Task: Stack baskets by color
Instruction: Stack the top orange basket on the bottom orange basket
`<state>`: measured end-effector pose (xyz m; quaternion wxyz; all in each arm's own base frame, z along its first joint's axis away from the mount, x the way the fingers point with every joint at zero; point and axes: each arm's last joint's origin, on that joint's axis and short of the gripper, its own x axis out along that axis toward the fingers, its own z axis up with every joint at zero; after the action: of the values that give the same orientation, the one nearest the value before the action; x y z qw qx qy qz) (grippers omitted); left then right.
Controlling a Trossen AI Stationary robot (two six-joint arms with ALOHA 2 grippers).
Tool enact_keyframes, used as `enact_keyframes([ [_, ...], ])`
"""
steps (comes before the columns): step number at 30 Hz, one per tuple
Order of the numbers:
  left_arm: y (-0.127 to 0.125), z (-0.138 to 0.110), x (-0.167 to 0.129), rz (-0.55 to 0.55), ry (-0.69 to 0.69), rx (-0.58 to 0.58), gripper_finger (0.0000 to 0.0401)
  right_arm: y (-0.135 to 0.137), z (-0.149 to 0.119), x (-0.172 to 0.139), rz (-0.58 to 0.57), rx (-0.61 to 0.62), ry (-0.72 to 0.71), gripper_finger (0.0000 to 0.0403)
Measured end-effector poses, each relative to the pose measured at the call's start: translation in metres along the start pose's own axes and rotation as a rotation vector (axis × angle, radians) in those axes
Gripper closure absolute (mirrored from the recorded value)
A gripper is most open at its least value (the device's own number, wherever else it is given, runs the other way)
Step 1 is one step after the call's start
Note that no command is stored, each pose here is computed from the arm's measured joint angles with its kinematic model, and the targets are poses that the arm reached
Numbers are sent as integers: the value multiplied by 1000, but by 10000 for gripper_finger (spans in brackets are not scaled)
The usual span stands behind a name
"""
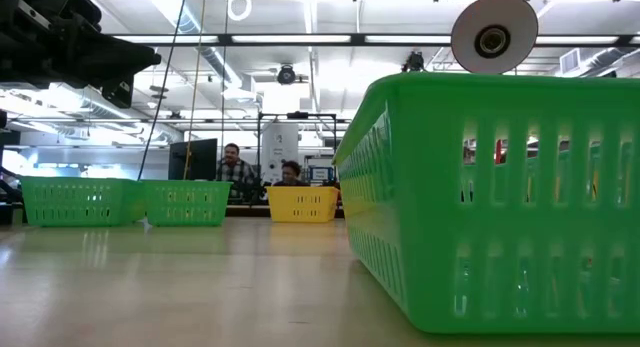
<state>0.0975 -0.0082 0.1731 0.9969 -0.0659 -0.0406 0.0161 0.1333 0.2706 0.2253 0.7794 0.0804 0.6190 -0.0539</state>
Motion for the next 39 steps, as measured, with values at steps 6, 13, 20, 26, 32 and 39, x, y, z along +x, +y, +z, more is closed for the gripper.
enact_keyframes([
  [6, 0, 0, 0, 0, 0, 0, 362, -21, 12, -10, -80, 65, -81, 295],
  [13, 0, 0, 0, 0, 0, 0, 368, -26, 13, 32, 57, 80, 68, 390],
  [20, 0, 0, 0, 0, 0, 0, 370, -30, 14, 33, 9, 105, 3, 396],
  [26, 0, 0, 0, 0, 0, 0, 365, -39, 22, 57, -34, 143, -24, 399],
  [32, 0, 0, 0, 0, 0, 0, 373, -32, 21, 62, 93, 97, 53, 400],
  [39, 0, 0, 0, 0, 0, 0, 366, -26, 17, 58, 123, 86, 45, 401],
])
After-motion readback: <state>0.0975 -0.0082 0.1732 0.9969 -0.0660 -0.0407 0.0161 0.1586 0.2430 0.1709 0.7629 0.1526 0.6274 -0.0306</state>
